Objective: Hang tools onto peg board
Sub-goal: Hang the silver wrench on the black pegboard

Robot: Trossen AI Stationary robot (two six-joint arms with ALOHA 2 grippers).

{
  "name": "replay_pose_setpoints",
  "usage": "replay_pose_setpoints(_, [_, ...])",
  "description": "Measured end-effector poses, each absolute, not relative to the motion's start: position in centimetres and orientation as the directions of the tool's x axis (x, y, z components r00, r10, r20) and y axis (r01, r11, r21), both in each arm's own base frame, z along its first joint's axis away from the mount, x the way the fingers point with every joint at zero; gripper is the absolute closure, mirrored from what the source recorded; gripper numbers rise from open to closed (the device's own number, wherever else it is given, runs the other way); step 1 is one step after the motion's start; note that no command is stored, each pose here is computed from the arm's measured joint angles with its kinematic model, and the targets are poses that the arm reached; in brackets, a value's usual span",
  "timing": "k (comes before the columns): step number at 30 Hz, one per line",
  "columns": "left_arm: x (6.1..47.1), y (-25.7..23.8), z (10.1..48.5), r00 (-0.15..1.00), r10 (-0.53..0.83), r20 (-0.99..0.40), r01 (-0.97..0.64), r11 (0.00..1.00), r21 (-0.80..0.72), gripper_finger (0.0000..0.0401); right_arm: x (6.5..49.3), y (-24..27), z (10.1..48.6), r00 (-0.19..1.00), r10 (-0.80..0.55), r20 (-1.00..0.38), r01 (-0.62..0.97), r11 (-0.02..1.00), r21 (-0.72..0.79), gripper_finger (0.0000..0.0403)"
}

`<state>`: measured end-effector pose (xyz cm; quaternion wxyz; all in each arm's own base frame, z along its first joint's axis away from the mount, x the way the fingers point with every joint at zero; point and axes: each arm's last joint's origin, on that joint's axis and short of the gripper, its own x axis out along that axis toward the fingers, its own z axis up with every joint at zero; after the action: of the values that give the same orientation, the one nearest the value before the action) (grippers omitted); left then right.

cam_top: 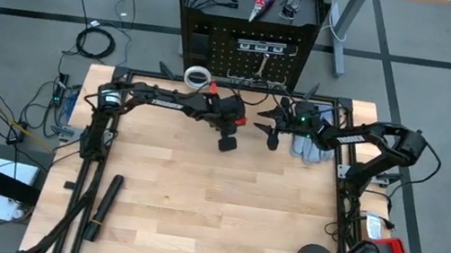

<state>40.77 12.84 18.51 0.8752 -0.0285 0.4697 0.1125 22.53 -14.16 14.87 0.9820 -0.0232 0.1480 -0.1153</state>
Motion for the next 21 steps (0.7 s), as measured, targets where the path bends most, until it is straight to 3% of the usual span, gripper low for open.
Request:
replay_pose_setpoints(14, [40.4, 12.6, 18.4, 0.494, 0.124, -0.861, -0.195, 0.98, 0.029, 0.0392, 22.6, -13.9, 14.6, 0.925, -0.211, -0.315, 0.201, 0.977, -0.065, 0.0199])
replay_pose_setpoints(17, [40.8, 12.5, 18.4, 0.519, 0.13, -0.845, -0.141, 0.988, 0.065, 0.0359, 22.7, -13.8, 14.7, 0.931, -0.21, -0.298, 0.198, 0.978, -0.072, 0.0199])
replay_pose_setpoints(21, [41.5, 12.1, 18.1, 0.552, 0.135, -0.823, -0.04, 0.99, 0.136, 0.0287, 22.7, -13.7, 14.8, 0.936, -0.197, -0.29, 0.184, 0.98, -0.07, 0.0199])
